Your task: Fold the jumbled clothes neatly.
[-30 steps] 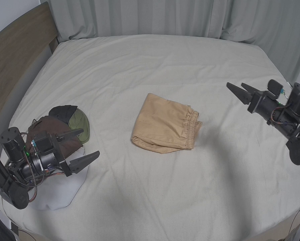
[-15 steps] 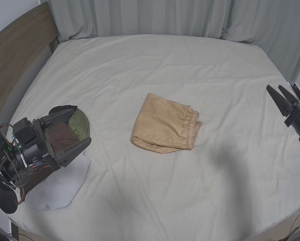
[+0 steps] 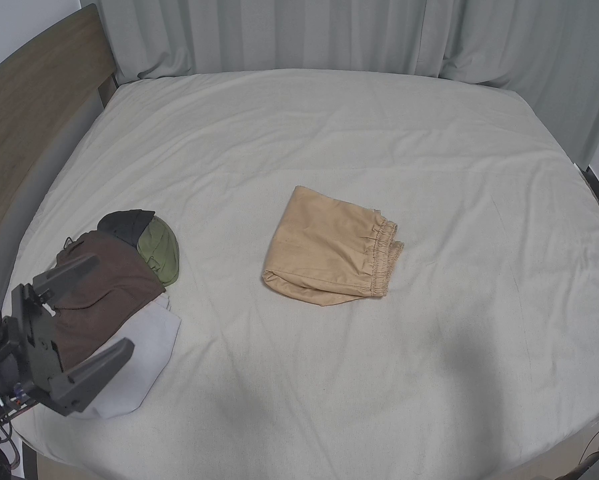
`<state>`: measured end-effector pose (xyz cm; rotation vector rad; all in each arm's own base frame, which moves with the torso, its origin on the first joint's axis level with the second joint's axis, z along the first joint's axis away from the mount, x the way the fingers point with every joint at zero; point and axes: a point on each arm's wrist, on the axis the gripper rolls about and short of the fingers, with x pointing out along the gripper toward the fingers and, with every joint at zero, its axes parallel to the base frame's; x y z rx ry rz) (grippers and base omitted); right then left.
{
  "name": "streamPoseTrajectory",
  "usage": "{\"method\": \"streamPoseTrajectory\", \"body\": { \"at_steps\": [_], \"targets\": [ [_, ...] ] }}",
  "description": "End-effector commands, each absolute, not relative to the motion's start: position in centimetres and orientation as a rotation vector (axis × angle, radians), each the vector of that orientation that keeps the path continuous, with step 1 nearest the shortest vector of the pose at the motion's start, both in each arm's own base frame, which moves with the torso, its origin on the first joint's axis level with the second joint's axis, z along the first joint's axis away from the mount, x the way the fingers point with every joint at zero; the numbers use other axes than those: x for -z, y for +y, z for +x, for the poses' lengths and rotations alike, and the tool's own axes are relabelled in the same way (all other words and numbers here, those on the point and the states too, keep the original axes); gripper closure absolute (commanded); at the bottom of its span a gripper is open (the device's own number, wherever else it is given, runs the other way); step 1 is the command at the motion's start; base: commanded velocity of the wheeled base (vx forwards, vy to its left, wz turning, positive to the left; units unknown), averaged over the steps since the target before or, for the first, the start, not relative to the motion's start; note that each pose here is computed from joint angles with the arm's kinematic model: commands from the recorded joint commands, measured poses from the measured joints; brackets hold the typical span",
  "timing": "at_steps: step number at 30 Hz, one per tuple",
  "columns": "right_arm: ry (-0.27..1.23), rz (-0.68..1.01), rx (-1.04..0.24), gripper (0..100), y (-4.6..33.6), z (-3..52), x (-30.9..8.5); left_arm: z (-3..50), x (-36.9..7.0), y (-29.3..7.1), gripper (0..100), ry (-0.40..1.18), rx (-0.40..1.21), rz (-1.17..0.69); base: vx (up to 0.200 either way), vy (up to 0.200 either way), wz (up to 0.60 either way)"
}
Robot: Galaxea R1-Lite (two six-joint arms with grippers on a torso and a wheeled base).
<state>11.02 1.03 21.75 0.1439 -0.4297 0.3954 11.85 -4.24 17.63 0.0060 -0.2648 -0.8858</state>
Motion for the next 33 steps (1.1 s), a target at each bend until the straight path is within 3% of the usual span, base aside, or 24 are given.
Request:
{"method": "streamPoseTrajectory", "body": {
  "at_steps": [1,17,26,33],
  "targets": [
    [-0.506,0.127,-0.395,0,0.8,7.6,-21.4,8.8,-17.9,-3.5,0,-0.315,0.881,0.009,0.0,0.0,0.0],
    [-0.457,0.066,-0.39,0,1.2,-4.0,-18.0,-0.2,-14.2,-0.9,0,-0.254,0.614,-0.026,0.0,0.0,0.0],
    [-0.364,0.093,-0.425,0,1.1,-3.5,-14.5,-2.0,-12.0,-0.8,0,-0.211,0.535,-0.021,0.0,0.0,0.0],
    [-0.14,0.086,-0.471,0,1.0,-2.7,-9.3,-2.2,-10.5,-0.9,0,-0.176,0.475,-0.021,0.0,0.0,0.0]
  ]
}}
